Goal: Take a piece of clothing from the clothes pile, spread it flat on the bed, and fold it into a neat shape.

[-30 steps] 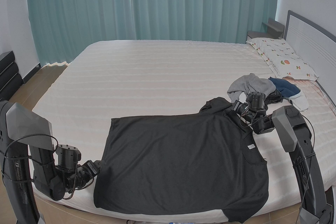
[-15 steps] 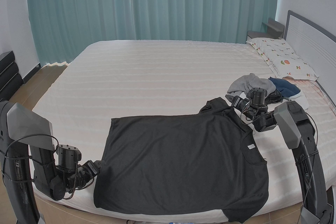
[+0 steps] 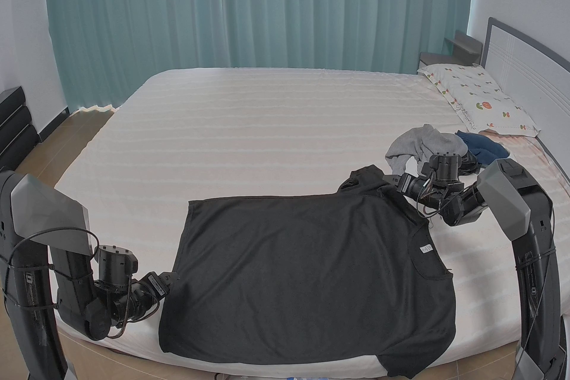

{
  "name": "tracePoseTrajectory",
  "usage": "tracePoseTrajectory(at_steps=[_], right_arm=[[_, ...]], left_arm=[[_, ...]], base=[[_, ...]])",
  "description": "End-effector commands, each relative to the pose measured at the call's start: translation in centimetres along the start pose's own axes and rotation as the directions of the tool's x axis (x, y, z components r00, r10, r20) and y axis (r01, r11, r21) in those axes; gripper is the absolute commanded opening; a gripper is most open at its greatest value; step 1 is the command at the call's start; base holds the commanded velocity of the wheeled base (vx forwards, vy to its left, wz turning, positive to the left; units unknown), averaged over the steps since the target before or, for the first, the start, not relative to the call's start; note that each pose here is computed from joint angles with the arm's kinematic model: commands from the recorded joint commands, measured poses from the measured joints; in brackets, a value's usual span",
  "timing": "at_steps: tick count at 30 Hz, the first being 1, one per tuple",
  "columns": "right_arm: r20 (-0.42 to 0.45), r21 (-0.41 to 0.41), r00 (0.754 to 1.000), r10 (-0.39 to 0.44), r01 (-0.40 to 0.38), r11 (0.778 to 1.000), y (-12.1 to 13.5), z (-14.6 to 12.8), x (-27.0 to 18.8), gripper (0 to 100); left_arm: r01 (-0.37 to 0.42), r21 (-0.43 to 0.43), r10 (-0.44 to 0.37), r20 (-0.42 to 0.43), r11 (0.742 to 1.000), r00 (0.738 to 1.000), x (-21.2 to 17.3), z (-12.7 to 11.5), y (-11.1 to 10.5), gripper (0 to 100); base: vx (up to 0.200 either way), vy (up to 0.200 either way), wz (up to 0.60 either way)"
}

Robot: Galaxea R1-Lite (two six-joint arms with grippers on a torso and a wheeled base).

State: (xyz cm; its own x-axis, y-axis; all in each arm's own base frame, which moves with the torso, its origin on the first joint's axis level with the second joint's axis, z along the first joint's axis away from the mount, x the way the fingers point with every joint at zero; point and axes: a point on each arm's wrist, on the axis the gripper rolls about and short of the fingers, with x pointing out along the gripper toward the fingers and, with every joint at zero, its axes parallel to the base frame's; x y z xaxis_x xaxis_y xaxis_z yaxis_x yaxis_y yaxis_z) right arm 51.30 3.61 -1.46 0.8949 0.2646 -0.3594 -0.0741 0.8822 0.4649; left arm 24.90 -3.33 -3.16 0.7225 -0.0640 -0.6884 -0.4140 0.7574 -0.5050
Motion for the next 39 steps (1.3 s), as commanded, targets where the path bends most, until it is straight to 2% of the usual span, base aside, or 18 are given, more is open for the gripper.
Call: tracePoseTrajectory(at_steps=[1,4,8,11,13,18,26,27,35,36,39], right_arm=[[-0.041,-0.004,0.999,-0.02,0.02,1.0,-0.2,-0.4,-0.1,0],[-0.067,-0.017,0.997,-0.034,0.033,0.999,-0.5,-0.5,0.0,0],[-0.029,-0.016,0.999,-0.041,0.041,0.999,-0.9,0.3,0.2,0],[0.03,-0.02,0.996,-0.084,0.085,0.996,-1.7,1.0,0.9,0],[0.039,-0.017,0.995,-0.095,0.096,0.995,-2.2,0.8,1.3,0],[0.017,-0.013,0.993,-0.114,0.114,0.993,-3.2,-0.3,1.7,0],[0.016,-0.008,0.992,-0.128,0.128,0.992,-3.9,-0.3,1.7,0],[0.011,-0.007,0.991,-0.131,0.131,0.991,-4.0,-0.4,1.8,100],[0.014,0.007,0.991,-0.131,0.13,0.991,-3.8,-0.1,1.3,100],[0.038,0.02,0.992,-0.12,0.12,0.993,-3.0,1.3,0.6,100],[0.036,0.084,0.993,-0.116,0.112,0.99,-1.9,2.8,-1.5,100]], left_arm=[[0.0,-0.001,0.0,0.001,1.0,1.0,0.0,0.0,0.0,100],[0.0,-0.001,0.0,0.001,1.0,1.0,0.0,0.0,0.0,100],[-0.001,-0.001,0.001,0.0,1.0,1.0,0.0,0.0,0.0,100],[-0.001,-0.001,0.001,0.0,1.0,1.0,0.0,0.0,0.0,100],[-0.001,-0.001,0.001,0.0,1.0,1.0,0.0,0.0,0.0,100],[-0.001,-0.001,0.001,0.0,1.0,1.0,0.0,0.0,0.0,100],[-0.002,0.0,0.002,-0.002,1.0,1.0,0.1,0.0,0.0,100],[-0.002,0.0,0.002,-0.002,1.0,1.0,0.1,0.0,0.0,100],[-0.001,-0.001,0.001,0.0,1.0,1.0,0.1,0.0,0.0,100],[0.0,-0.001,0.0,0.001,1.0,1.0,0.0,0.0,0.0,100],[0.005,0.002,-0.005,-0.007,1.0,1.0,-0.3,-0.1,0.0,100]], base=[[0.0,0.0,0.0],[0.0,0.0,0.0],[0.0,0.0,0.0],[0.0,0.0,0.0],[0.0,0.0,0.0],[0.0,0.0,0.0],[0.0,0.0,0.0],[0.0,0.0,0.0],[0.0,0.0,0.0],[0.0,0.0,0.0],[0.0,0.0,0.0]])
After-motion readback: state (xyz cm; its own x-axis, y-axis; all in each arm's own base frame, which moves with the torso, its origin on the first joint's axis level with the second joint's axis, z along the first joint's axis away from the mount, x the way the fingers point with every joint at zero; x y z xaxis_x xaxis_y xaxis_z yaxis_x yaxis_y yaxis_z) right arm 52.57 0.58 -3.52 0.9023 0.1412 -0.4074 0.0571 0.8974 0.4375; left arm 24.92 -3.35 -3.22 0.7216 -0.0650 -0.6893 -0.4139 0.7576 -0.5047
